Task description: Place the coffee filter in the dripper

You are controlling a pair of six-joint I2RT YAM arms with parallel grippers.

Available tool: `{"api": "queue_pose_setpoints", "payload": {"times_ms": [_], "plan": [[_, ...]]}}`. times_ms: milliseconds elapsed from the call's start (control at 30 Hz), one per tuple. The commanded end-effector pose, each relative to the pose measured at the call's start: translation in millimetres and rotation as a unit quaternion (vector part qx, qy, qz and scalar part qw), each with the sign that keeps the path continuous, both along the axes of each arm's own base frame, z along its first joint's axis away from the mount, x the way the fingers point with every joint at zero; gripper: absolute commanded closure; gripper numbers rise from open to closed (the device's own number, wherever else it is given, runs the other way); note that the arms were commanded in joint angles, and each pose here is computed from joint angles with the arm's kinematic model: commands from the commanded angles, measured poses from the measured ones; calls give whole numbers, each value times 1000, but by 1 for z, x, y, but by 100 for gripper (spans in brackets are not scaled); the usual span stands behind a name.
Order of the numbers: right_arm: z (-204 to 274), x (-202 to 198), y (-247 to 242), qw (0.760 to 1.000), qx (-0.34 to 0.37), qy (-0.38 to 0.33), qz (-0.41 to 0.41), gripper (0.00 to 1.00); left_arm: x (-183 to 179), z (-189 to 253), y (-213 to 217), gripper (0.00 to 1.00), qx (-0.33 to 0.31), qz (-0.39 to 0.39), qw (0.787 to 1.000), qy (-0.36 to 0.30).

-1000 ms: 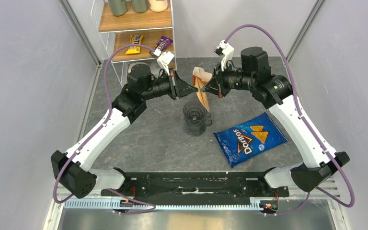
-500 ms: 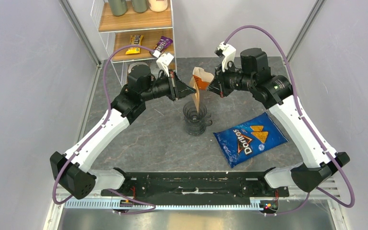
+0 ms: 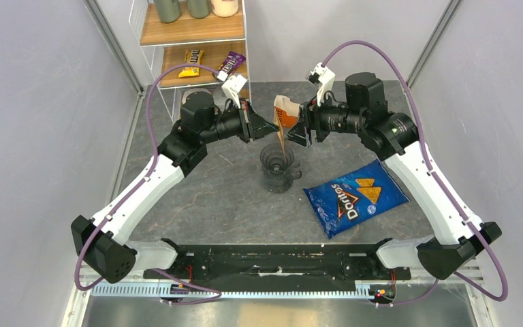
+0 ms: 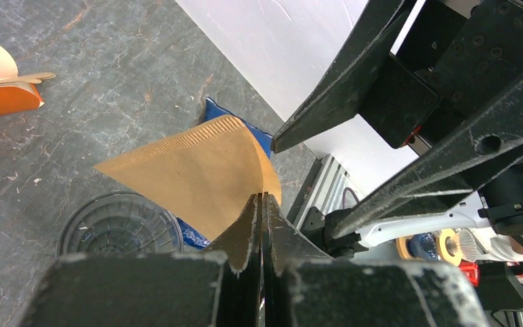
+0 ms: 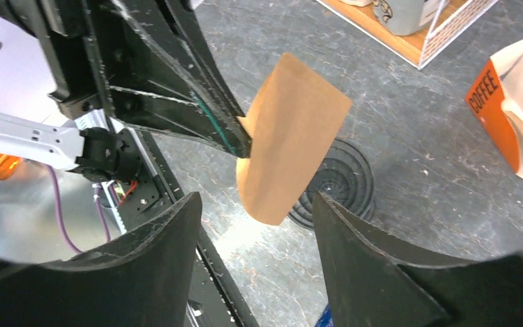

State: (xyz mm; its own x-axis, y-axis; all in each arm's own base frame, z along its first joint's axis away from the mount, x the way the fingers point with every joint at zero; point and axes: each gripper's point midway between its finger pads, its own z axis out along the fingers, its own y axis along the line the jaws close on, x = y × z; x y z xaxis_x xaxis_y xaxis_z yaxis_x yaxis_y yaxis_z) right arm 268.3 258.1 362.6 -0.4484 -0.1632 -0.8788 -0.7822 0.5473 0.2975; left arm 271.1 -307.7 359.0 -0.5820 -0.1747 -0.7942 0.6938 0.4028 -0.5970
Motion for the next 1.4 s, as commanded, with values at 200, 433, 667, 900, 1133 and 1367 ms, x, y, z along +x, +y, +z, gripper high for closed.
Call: {"api": "queue_pose_setpoints", "payload": {"times_ms": [200,433,667,900,1133,1367], "plan": [[16,14,6,999,21,-38,-15,47,1,26,-5,98,-31,-6,999,-22],[18,12,11,999,26,-39,-3,41,2,26,-5,98,-32,-6,999,-21],[10,18,10,999,5,-45,-12,50,-1,30,-7,98,-36,-15,999,-23],[3,28,6,997,-31,-60,-31,55,-2,34,-8,98,-42,-18,999,-22],[2,37,-3,994,-52,-76,-66,61,-1,32,-9,98,-42,-19,999,-19],[-1,37,5,995,-37,-76,-54,62,-2,37,-13,98,-53,-29,998,-15]]}}
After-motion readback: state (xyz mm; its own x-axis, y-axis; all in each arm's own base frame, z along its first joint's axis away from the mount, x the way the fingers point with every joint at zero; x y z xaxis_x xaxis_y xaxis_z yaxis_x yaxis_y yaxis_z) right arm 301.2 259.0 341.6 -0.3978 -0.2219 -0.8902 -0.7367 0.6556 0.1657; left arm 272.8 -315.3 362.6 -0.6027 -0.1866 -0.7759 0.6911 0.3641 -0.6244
